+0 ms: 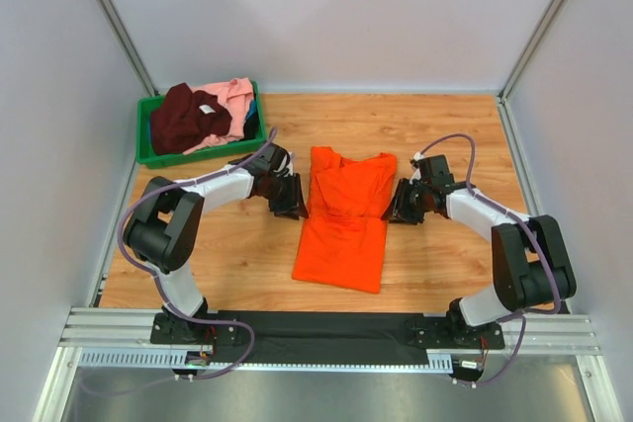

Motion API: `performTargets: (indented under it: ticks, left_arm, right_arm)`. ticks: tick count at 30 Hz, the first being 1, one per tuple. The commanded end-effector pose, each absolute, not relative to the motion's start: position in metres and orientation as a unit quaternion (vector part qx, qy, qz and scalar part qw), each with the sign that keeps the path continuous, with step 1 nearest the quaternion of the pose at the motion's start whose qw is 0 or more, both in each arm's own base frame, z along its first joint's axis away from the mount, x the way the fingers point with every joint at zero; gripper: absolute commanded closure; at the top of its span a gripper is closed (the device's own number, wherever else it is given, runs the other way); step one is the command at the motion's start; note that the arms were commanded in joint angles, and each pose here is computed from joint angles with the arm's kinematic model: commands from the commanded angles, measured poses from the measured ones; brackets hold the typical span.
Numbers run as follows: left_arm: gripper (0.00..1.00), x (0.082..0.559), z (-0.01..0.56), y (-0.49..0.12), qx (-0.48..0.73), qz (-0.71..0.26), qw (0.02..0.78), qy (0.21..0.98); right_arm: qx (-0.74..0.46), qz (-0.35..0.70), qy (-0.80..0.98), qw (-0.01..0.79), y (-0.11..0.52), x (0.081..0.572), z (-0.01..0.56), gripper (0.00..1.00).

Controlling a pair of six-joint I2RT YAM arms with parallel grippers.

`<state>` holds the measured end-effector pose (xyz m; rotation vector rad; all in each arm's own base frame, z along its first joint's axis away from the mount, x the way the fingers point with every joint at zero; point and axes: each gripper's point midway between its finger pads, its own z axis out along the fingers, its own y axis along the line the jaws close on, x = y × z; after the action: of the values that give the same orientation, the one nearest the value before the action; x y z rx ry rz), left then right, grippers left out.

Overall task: Fold and stack the t-shirts
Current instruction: Fold the tshirt

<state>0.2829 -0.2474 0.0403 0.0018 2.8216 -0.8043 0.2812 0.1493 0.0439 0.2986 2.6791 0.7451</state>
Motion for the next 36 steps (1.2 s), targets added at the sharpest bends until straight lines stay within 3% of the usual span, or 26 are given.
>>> performTargets:
  ticks: [1,12,18,20,21,22,36]
  left_arm:
    - [0.59,0.302,0.056,-0.264,0.032,-0.305,0.129,0.943]
    - [0.63,0.307,0.045,-0.271,0.035,-0.315,0.123,0.94]
    - [0.81,0.31,0.037,-0.271,0.028,-0.31,0.117,0.943]
    - [0.9,0.31,0.037,-0.273,0.026,-0.313,0.116,0.942]
    - [0.97,0.31,0.037,-0.273,0.025,-0.313,0.115,0.942]
    - [1.0,0.311,0.037,-0.273,0.023,-0.314,0.115,0.942]
    - [1.0,0.314,0.037,-0.257,-0.019,-0.272,0.138,0.952]
  right_arm:
    - [0.079,0.256,0.943,0.2,0.149,0.297,0.047,0.69]
    - [0.074,0.258,0.944,0.193,0.151,0.299,0.037,0.73]
    - [0.078,0.258,0.943,0.195,0.151,0.301,0.033,0.8]
    - [0.081,0.256,0.944,0.193,0.151,0.302,0.032,0.89]
    - [0.083,0.251,0.945,0.193,0.149,0.302,0.03,0.98]
    - [0.085,0.249,0.945,0.195,0.149,0.302,0.031,1.0]
    - [0.1,0.223,0.946,0.211,0.138,0.301,0.032,1.0]
